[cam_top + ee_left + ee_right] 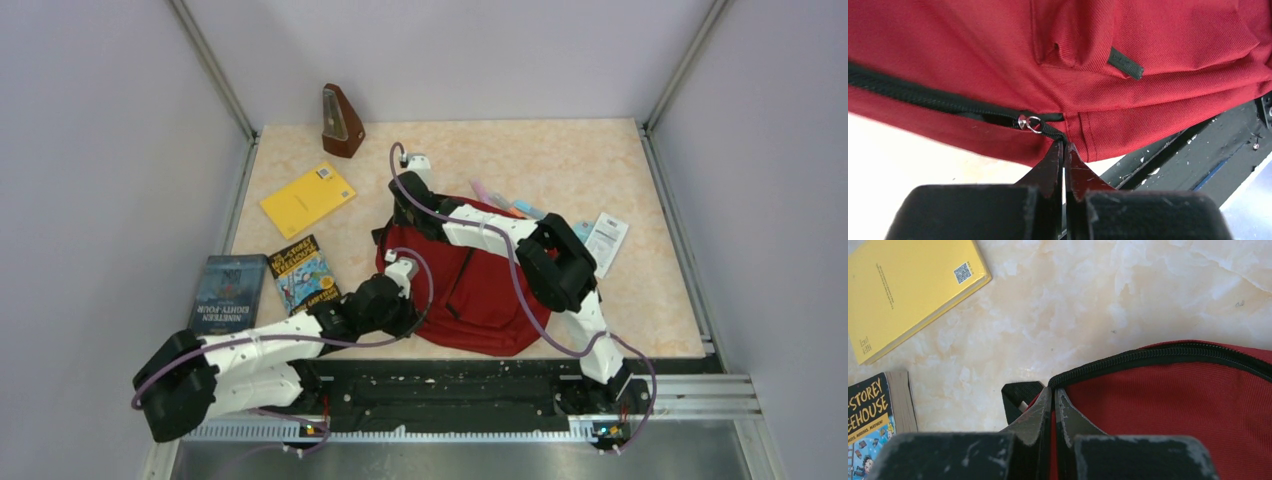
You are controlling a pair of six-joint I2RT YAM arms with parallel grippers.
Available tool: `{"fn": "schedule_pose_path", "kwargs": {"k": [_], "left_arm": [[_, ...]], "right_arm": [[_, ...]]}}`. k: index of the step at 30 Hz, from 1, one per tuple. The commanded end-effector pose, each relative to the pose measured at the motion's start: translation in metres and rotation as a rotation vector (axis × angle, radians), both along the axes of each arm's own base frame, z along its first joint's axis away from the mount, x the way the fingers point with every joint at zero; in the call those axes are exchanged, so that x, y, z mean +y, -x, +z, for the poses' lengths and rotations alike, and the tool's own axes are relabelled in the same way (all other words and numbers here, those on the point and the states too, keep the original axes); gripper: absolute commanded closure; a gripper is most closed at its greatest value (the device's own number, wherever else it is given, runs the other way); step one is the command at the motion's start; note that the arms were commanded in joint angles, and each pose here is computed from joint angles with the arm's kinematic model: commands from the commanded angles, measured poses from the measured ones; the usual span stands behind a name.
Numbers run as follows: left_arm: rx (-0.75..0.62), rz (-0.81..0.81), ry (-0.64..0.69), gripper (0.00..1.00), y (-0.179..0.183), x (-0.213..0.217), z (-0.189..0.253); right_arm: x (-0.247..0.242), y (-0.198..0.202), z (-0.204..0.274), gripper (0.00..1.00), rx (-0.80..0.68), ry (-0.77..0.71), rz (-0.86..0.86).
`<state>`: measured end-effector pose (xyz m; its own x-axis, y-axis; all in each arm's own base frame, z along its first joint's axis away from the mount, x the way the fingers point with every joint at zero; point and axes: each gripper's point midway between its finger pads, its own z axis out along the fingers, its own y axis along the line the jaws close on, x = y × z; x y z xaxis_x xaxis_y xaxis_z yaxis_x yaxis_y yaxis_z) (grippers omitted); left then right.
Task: Pack the student bag
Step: Unzip the student bag at the center of the board, then adjust the student bag at the center of the board.
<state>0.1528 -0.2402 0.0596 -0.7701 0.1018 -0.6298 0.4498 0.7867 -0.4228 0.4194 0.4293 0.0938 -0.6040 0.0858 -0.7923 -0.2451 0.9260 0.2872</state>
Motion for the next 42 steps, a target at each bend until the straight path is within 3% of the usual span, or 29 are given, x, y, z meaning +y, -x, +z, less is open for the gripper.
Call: {"fn": "schedule_pose_path", "kwargs": {"k": [1,10,11,14,15,17,20,23,27,35,42], "left_arm": [[-0.005,-0.083,0.105,1.0,0.004,-0.039,0.014],[-0.024,-0.109,0.092,1.0,0.002,-0.055,0.017],[-0.034,-0.101,0.081,0.94,0.0,-0.053,0.019],[-0.071,0.002,-0.007,0.47,-0.013,-0.03,0.026],[-0.087,0.03,-0.028,0.37,-0.016,-0.022,0.031],[-0.136,0.08,-0.035,0.25,-0.023,-0.011,0.049],[-0.205,0.142,-0.014,0.14,-0.036,0.001,0.082],[-0.2,0.194,-0.014,0.12,-0.052,0.016,0.102],[-0.181,0.263,0.003,0.11,-0.08,0.039,0.119],[-0.13,0.333,-0.095,0.11,-0.119,0.082,0.127],[-0.088,0.404,0.004,0.12,-0.132,0.087,0.11]], "right_arm": [[0.005,-0.022,0.047,1.0,-0.115,-0.086,-0.038],[0.006,-0.015,0.049,1.0,-0.117,-0.086,-0.01],[0.008,-0.011,0.051,1.0,-0.112,-0.089,0.015],[0.016,-0.002,0.071,1.0,-0.138,-0.105,0.103],[0.016,0.001,0.08,1.0,-0.151,-0.107,0.123],[0.009,0.009,0.082,0.77,-0.136,-0.065,0.156],[-0.001,0.018,0.09,0.52,-0.142,-0.036,0.174],[-0.01,0.028,0.093,0.37,-0.135,-0.027,0.192],[-0.012,0.042,0.09,0.28,-0.099,-0.046,0.23],[0.013,0.072,0.074,0.27,-0.001,-0.144,0.347],[0.032,0.089,0.053,0.27,0.082,-0.17,0.392]]}}
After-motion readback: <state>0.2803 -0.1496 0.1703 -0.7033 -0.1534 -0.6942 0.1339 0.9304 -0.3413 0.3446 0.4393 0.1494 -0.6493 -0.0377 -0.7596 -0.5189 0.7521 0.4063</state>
